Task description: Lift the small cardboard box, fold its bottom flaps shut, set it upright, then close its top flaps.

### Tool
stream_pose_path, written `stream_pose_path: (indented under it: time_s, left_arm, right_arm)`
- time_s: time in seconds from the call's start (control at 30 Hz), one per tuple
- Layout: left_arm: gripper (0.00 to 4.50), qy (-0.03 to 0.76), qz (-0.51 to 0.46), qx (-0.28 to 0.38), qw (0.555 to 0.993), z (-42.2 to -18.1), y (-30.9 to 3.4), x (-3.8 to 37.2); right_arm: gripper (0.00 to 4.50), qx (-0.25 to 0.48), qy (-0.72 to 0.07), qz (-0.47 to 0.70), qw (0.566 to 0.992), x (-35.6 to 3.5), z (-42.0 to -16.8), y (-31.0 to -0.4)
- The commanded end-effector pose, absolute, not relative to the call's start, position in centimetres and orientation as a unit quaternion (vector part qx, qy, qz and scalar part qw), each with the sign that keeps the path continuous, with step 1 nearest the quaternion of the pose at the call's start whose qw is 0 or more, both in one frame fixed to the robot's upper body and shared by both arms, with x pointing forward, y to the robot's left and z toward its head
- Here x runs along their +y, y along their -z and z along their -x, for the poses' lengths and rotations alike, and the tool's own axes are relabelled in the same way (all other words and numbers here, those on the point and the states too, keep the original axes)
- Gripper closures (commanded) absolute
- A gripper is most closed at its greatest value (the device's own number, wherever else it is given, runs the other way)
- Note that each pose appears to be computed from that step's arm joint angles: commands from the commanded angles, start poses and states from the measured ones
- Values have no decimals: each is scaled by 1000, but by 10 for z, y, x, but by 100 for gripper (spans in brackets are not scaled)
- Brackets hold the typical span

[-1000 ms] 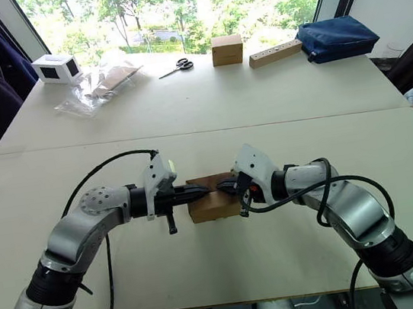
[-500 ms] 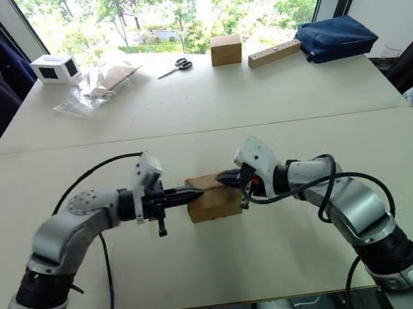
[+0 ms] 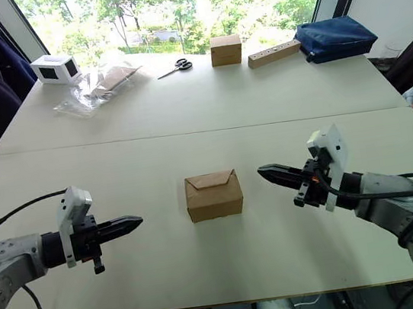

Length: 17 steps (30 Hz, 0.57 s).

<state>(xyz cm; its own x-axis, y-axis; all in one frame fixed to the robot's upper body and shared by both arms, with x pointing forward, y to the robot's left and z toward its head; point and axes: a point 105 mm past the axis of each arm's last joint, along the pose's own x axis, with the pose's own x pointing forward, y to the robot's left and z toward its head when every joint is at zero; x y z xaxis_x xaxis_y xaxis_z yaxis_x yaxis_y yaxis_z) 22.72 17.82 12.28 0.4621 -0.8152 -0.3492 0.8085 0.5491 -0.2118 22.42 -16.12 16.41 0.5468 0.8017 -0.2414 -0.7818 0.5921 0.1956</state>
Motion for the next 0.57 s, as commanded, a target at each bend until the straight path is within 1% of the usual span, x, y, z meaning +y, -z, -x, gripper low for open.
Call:
stream_pose_path:
  time_s: [0.03,0.2,0.47,0.57]
  left_arm:
    - [448,476,-5,191,858,-222,-123,179]
    - [448,498,-39,210,841,-210,-114,181]
    - [448,505,-29,217,835,-205,-114,180]
    - [448,507,-9,222,833,-203,-113,176]
  right_arm:
    - [450,206,-468,-33,859,-161,-202,-153]
    - [450,240,-456,-27,857,-170,-194,-139]
    - [450,241,-443,-17,863,-176,-196,-133]
    - [450,237,-443,-16,864,-175,-198,-132]
